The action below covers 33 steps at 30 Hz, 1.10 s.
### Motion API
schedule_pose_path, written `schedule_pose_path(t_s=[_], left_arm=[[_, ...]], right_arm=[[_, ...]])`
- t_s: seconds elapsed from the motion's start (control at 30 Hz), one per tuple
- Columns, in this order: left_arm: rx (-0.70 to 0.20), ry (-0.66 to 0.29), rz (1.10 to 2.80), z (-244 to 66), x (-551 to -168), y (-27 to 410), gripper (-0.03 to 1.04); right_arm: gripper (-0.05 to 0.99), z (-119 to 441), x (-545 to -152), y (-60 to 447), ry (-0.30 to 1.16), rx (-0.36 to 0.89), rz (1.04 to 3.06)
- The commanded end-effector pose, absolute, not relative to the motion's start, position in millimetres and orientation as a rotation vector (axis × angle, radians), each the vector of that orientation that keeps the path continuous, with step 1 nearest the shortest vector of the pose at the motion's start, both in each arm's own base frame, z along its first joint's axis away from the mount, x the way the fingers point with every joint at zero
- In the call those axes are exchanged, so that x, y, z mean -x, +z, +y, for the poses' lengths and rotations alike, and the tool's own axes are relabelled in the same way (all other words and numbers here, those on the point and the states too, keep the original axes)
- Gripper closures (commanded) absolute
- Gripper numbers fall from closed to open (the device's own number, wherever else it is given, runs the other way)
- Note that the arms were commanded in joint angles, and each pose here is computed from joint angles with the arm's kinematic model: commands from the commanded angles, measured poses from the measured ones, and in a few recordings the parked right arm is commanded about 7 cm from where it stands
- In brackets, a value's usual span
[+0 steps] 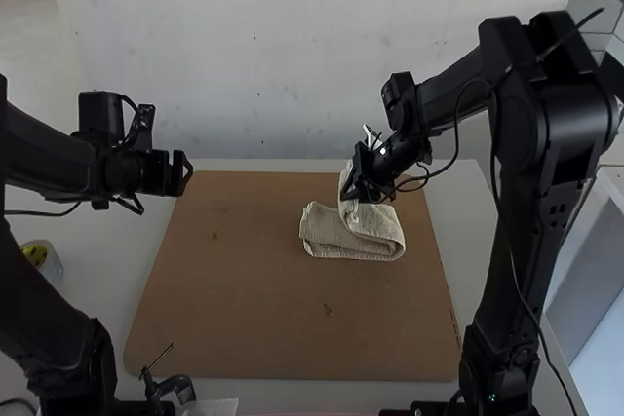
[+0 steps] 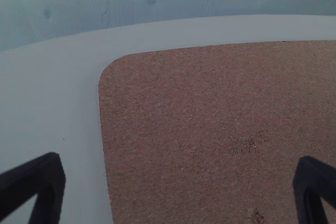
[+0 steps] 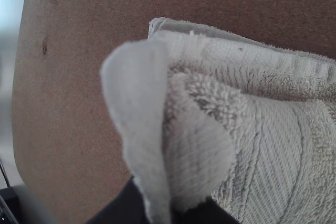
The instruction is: Fold the towel.
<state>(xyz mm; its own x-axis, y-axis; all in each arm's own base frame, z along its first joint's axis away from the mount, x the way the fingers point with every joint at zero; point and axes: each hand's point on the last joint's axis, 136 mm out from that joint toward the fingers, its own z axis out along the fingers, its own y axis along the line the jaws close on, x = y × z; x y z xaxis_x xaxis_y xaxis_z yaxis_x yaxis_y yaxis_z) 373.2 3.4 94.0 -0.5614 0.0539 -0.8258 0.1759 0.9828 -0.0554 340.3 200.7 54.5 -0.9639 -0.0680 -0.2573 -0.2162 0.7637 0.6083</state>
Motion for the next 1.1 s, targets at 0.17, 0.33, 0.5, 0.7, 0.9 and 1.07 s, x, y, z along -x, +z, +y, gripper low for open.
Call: schedule_pose_path(t_s=[0.17, 0.33, 0.5, 0.7, 0.9, 1.07], left_arm=[[-0.142, -0.197, 2.155, 8.9, -373.7, 94.5, 0.04], [-0.141, -0.203, 2.160, 8.9, -372.5, 92.1, 0.04], [-0.139, -0.212, 2.170, 8.6, -371.9, 88.2, 0.04], [-0.143, -0.216, 2.163, 7.7, -372.8, 89.4, 0.04], [-0.141, -0.226, 2.158, 8.6, -371.1, 89.9, 0.04], [-0.129, -0.230, 2.159, 12.5, -369.0, 88.4, 0.04]], right_arm=[[0.91, 226.2, -346.7, 49.3, 0.989, 0.251, 2.751], [0.91, 238.1, -350.1, 45.6, 0.995, 0.263, 2.752], [0.91, 247.7, -354.1, 40.7, 1.001, 0.271, 2.756], [0.91, 256.6, -353.5, 29.8, 1.005, 0.286, 2.777], [0.91, 274.6, -355.1, 23.3, 1.022, 0.300, 2.777], [0.77, 287.8, -355.7, 14.7, 1.014, 0.331, 2.776]])
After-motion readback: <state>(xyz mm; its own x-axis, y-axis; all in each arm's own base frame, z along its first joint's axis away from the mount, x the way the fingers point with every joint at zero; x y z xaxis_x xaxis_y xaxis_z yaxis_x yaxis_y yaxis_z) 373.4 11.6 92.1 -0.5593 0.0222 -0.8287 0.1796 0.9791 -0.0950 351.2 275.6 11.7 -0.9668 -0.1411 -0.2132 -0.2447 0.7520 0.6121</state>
